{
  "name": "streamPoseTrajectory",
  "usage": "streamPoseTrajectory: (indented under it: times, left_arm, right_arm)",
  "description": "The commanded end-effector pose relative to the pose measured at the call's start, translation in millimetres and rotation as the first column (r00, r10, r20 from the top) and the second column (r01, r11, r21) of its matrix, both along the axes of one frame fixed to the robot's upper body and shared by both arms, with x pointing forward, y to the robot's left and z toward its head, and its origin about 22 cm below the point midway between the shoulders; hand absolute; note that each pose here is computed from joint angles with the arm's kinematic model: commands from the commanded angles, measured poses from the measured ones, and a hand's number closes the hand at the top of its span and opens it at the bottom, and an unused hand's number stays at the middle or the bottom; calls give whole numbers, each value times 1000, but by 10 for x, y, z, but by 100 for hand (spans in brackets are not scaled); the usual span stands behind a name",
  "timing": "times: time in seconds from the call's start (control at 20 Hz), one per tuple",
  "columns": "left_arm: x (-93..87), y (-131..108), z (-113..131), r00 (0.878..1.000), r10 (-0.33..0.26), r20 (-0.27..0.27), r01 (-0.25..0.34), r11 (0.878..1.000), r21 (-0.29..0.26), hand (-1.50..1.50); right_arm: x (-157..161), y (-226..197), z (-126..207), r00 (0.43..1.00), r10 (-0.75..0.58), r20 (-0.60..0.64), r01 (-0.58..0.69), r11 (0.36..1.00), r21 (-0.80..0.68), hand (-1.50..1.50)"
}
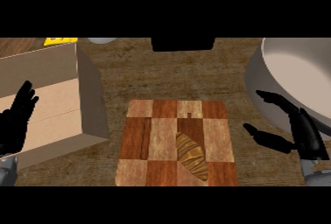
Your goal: Pick the croissant from the cutting board and place it in the pot
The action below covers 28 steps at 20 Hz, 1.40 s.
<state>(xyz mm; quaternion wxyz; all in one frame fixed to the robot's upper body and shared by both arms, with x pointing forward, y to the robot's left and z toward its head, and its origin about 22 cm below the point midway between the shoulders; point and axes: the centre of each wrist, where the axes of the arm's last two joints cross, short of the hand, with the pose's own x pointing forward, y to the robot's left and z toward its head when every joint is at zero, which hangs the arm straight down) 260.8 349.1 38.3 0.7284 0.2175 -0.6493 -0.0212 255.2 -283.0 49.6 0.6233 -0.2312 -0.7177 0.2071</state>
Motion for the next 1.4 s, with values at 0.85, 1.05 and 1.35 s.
streamPoseTrajectory:
  times: [0.85,1.05,1.35]
  left_arm:
    - [-168,-235,-164,994,-92,-57,93,996,17,0]
    - [-206,-238,-11,993,-111,-48,113,993,29,0]
    - [-266,-153,-138,993,-96,-69,98,995,21,0]
  right_arm:
    - [-544,829,576,931,66,-358,-221,884,-412,-150]
    - [-466,994,516,837,49,-545,-342,824,-452,-150]
    - [-271,1467,753,744,44,-667,-436,789,-434,-150]
